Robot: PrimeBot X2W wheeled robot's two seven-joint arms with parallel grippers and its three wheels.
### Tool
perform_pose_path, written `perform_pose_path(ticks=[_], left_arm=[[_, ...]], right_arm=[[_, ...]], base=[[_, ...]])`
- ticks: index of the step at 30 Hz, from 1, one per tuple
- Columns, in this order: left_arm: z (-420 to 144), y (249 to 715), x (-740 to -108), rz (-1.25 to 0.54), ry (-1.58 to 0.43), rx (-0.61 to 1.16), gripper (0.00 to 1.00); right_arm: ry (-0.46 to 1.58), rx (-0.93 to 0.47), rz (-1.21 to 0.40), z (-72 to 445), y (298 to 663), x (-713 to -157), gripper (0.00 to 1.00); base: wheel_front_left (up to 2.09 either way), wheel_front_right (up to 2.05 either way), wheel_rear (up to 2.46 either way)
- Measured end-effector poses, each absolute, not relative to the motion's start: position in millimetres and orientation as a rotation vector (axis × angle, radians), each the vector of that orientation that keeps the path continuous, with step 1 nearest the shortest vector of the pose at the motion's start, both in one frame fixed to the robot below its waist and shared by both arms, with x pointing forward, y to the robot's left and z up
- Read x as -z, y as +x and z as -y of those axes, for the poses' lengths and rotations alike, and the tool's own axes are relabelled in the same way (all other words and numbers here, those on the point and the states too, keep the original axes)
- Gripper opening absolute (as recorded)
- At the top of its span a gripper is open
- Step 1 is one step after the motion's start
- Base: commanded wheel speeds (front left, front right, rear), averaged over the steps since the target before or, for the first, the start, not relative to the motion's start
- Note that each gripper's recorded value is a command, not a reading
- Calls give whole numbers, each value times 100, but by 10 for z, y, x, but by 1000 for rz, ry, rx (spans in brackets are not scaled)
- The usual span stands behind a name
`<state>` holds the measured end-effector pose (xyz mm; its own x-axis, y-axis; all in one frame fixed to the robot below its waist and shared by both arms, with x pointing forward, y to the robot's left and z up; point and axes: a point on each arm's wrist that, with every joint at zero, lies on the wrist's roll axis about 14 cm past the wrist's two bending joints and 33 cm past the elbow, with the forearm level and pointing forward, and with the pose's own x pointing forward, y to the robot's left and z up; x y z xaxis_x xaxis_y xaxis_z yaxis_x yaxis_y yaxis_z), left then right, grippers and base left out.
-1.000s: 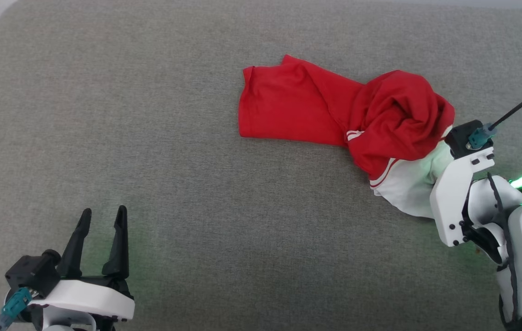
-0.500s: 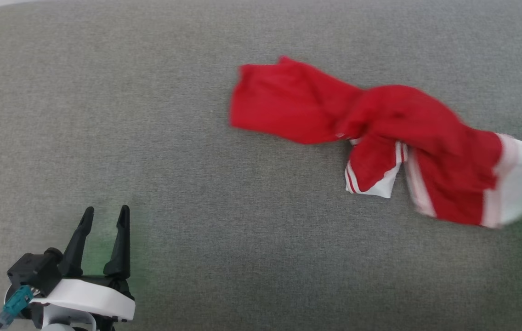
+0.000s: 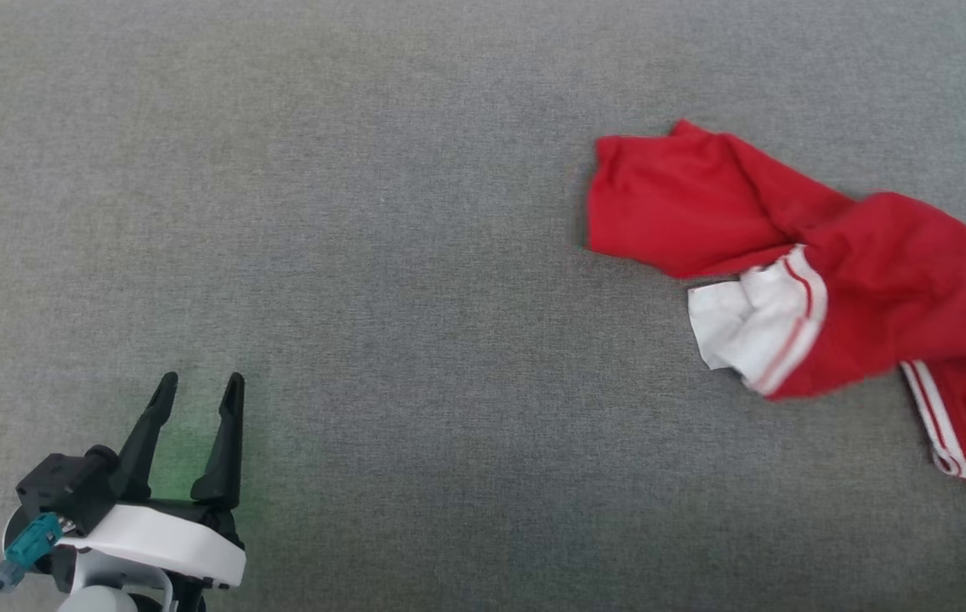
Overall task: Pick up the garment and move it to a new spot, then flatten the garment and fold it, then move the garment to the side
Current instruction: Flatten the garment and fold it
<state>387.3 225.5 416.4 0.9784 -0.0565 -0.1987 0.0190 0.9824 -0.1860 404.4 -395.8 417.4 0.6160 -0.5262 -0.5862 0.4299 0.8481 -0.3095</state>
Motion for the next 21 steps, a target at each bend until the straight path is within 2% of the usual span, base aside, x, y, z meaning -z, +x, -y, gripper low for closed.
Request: perform_pose_path(ticks=[6,7,8,9,15,21], left_arm=[[-2197,3967,-4198,-198,-160,88,100],[-2164,3983,-4201,-198,-160,102,100],[-2117,4009,-4217,-194,-160,123,100],[-2078,4048,-4249,-185,-153,145,100],[-1734,4358,-4588,-89,-104,324,100],[-1033,4565,-5130,37,-81,649,100]], right_arm=[[-126,599,-668,4032,3979,-4126,0],[-117,605,-637,4037,3995,-4165,27],[-119,607,-611,4039,4004,-4202,67],[-135,609,-595,4049,3996,-4234,100],[-137,609,-431,4051,4018,-4513,100],[-174,520,-232,3806,4095,-4881,100]], base=[[0,0,0],[0,0,0],[0,0,0],[0,0,0],[0,0,0],[0,0,0]])
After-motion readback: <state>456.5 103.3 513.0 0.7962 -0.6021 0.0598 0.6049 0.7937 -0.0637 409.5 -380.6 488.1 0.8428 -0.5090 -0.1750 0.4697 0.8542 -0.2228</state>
